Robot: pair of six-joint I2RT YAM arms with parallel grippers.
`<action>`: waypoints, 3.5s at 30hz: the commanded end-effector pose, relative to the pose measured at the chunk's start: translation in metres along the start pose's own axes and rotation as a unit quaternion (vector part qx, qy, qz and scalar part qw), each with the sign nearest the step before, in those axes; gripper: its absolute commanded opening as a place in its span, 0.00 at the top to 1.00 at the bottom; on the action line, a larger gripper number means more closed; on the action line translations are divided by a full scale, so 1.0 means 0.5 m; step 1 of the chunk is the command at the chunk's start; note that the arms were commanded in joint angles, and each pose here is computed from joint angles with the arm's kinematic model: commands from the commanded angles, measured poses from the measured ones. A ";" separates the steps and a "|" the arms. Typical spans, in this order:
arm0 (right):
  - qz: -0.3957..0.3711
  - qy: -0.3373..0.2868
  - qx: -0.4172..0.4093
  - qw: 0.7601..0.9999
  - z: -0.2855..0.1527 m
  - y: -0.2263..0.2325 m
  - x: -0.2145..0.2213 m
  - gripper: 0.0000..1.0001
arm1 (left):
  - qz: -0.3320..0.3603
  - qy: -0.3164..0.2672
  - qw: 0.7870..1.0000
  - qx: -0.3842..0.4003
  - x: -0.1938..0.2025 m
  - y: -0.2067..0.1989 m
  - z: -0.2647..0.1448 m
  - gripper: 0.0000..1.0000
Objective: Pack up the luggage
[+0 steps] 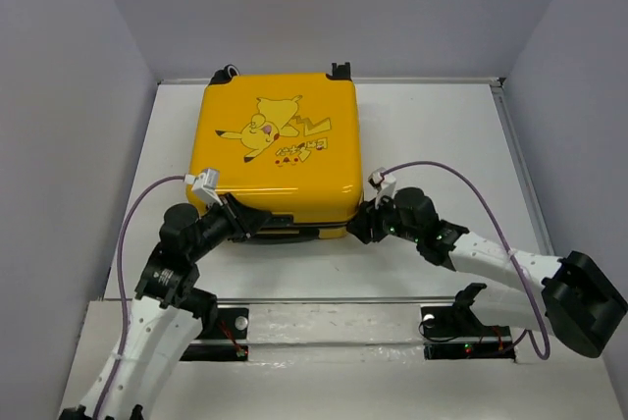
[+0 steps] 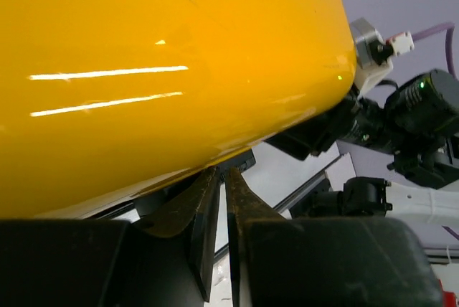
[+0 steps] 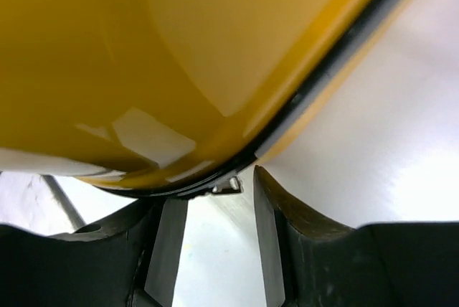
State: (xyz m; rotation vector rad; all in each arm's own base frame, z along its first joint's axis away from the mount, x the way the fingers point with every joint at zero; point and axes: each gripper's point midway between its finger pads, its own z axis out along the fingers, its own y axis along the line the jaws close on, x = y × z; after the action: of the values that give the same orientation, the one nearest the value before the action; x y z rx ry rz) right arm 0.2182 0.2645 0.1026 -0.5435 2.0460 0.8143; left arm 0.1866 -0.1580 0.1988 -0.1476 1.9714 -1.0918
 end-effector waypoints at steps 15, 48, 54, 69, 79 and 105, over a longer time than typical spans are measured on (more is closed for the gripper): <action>-0.048 -0.125 -0.015 0.991 -0.021 -0.035 -0.223 0.86 | 0.009 0.011 0.999 0.030 0.085 -0.117 0.094 0.74; -0.008 -0.075 -0.047 0.996 -0.028 0.013 -0.115 0.93 | -0.024 -0.135 0.981 -0.137 0.048 0.061 0.173 0.51; -0.010 -0.024 -0.059 0.998 -0.011 0.102 -0.057 0.93 | -0.022 -0.124 0.983 -0.131 0.059 0.049 0.217 0.62; 0.060 -0.076 -0.014 0.995 0.151 0.205 -0.149 0.93 | 0.009 -0.097 0.989 -0.111 0.059 0.017 0.207 0.79; 0.054 -0.059 0.015 0.997 0.111 0.165 -0.105 0.93 | 0.100 -0.150 0.970 -0.163 -0.204 -0.114 -0.020 0.07; 0.045 -0.039 -0.014 0.998 0.116 0.198 -0.104 0.93 | -0.027 0.009 0.994 -0.110 -0.174 0.192 0.185 0.01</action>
State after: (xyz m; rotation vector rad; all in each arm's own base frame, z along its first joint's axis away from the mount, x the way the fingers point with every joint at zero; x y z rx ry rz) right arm 0.2271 0.3554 0.1406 -0.3951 2.0316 0.8004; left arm 0.3833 -0.0107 0.2105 -0.5012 1.8804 -0.5697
